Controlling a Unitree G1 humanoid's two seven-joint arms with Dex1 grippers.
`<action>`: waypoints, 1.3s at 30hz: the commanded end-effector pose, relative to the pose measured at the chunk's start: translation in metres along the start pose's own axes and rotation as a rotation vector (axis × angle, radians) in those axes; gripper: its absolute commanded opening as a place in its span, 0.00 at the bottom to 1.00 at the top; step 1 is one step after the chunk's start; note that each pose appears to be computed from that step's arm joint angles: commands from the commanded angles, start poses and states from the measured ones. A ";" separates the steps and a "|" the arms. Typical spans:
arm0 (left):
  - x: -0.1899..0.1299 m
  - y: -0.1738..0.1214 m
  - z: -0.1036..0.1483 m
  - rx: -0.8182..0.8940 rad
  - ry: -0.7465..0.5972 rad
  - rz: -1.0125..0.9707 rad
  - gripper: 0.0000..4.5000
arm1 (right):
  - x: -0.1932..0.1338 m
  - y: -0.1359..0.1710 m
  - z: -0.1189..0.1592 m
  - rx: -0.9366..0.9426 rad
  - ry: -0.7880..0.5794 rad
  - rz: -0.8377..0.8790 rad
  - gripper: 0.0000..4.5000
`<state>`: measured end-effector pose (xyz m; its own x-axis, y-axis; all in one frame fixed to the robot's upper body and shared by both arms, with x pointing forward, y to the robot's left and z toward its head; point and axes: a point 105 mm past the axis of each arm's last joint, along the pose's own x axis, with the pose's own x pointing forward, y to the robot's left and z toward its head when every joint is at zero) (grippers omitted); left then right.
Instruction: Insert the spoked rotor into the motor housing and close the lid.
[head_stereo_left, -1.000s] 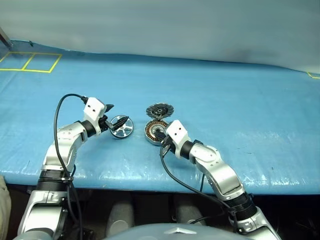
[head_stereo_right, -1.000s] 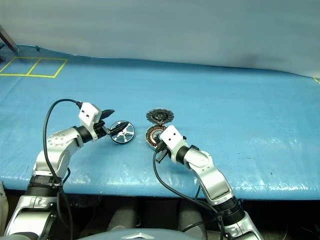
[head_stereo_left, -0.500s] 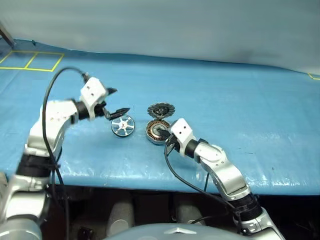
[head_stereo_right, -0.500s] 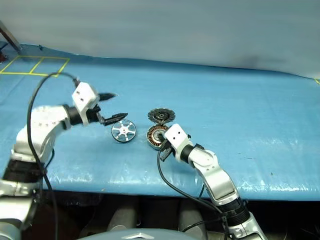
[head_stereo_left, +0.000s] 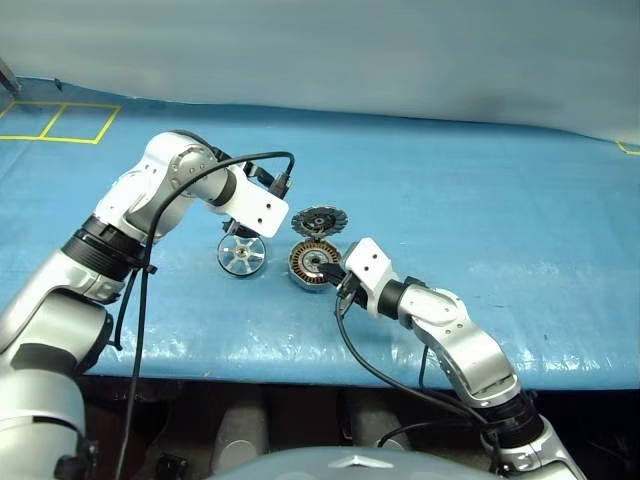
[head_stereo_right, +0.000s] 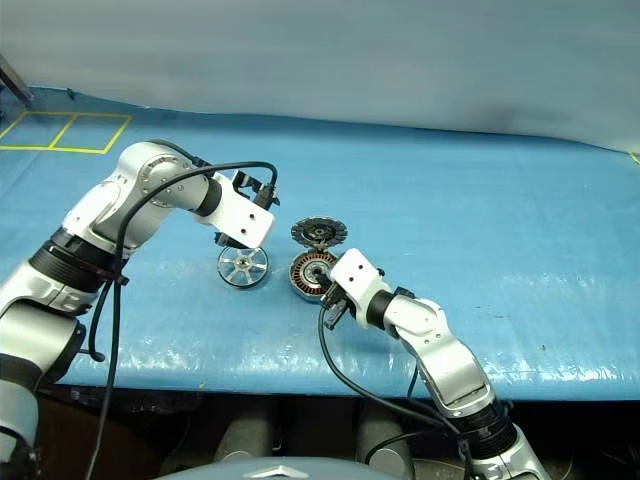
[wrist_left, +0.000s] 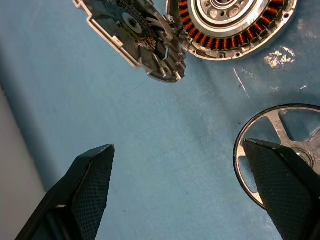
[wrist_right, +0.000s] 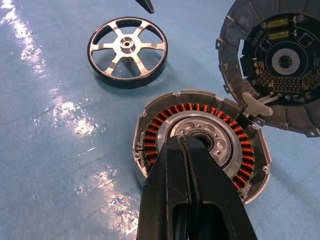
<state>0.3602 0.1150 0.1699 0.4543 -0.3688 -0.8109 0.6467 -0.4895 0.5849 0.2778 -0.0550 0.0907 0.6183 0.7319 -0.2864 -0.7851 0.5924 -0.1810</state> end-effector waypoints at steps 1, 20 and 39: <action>-0.003 -0.007 -0.004 0.041 0.040 -0.027 0.99 | -0.005 -0.001 0.011 -0.013 -0.034 -0.004 0.00; -0.002 -0.032 -0.012 0.023 0.080 -0.090 0.99 | -0.004 -0.001 0.011 -0.013 -0.030 -0.007 0.00; 0.012 -0.035 -0.029 -0.029 0.131 -0.101 0.99 | -0.004 -0.005 0.009 -0.004 -0.027 -0.033 0.00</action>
<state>0.3556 0.1517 0.1302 0.4266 -0.2049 -0.8809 0.7282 -0.4998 0.4689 0.2785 -0.0574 0.0903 0.6344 0.7159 -0.2915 -0.7715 0.6102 -0.1803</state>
